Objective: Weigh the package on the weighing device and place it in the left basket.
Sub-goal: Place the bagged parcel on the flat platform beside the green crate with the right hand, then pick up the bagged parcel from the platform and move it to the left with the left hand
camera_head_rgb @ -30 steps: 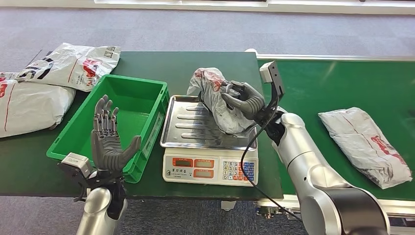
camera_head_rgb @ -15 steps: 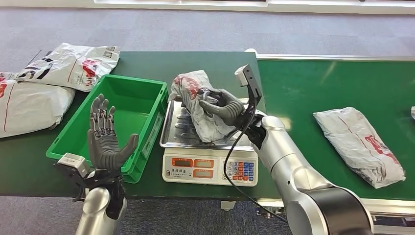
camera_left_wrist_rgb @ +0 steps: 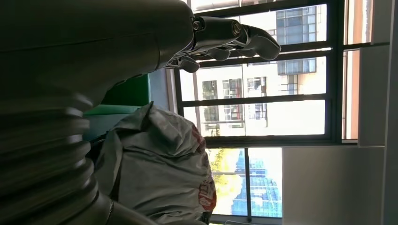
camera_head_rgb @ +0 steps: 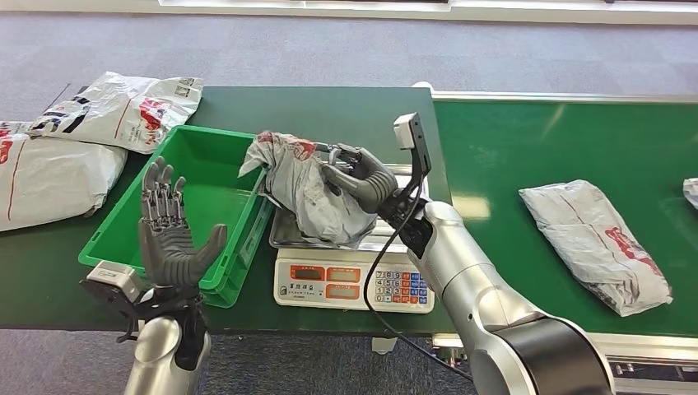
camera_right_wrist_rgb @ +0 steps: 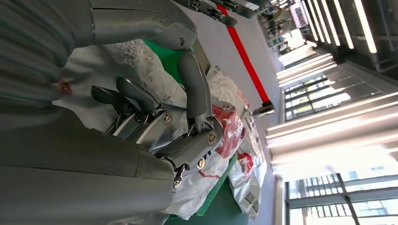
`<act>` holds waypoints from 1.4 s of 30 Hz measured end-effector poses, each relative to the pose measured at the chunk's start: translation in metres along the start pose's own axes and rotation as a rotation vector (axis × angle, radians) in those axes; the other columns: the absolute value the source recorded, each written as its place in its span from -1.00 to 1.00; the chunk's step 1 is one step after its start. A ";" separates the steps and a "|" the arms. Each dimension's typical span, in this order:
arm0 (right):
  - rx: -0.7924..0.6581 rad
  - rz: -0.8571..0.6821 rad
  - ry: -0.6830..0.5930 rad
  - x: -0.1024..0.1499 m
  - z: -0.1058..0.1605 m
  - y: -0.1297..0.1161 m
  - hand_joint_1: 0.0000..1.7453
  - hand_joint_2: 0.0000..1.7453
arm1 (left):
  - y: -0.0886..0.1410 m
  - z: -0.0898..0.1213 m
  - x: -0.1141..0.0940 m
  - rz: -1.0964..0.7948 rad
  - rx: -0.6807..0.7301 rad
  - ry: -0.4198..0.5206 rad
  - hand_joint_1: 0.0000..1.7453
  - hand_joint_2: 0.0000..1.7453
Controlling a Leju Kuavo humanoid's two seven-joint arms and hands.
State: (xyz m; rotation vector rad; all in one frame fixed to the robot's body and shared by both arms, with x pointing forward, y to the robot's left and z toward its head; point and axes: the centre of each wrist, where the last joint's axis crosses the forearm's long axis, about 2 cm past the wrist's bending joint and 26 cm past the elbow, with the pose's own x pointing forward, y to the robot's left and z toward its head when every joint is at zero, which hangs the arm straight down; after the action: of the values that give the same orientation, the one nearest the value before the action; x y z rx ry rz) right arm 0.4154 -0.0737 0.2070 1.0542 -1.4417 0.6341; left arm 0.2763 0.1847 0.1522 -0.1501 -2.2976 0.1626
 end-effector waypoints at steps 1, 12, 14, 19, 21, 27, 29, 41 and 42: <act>0.003 0.007 0.014 0.000 0.000 0.000 1.00 1.00 | 0.000 0.000 0.000 0.000 0.000 -0.001 -1.00 1.00; -0.028 0.082 0.176 -0.001 -0.002 0.001 -1.00 1.00 | 0.000 -0.001 0.000 -0.003 0.000 -0.004 -1.00 1.00; -0.090 0.165 0.299 -0.002 -0.002 0.000 -1.00 1.00 | 0.000 -0.002 0.001 -0.011 -0.002 -0.002 -1.00 1.00; -0.215 0.397 0.468 -0.002 0.002 -0.008 -1.00 1.00 | 0.001 -0.005 0.003 -0.073 -0.019 0.004 -1.00 1.00; -0.249 0.447 0.497 -0.001 0.007 -0.014 -1.00 1.00 | 0.001 -0.009 0.004 -0.118 -0.032 0.006 -1.00 1.00; -0.345 0.599 0.602 0.000 0.031 -0.039 -1.00 1.00 | -0.006 -0.027 0.005 -0.268 -0.119 0.046 -1.00 1.00; -0.378 0.646 0.615 -0.001 0.041 -0.047 -1.00 1.00 | -0.012 -0.033 0.005 -0.314 -0.152 0.052 -1.00 1.00; -0.596 0.801 0.274 0.003 0.105 -0.075 -1.00 1.00 | -0.034 -0.084 -0.002 -0.516 -0.346 0.173 -1.00 1.00; -0.621 0.798 0.207 0.004 0.111 -0.075 -1.00 1.00 | -0.037 -0.088 -0.005 -0.545 -0.378 0.195 -1.00 1.00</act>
State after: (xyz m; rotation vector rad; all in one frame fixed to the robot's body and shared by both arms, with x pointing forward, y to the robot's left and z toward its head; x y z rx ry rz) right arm 0.4281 -0.2040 0.1779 -0.0995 -1.6988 0.7427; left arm 0.3434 0.1538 0.2127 0.2593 -2.0681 -0.5420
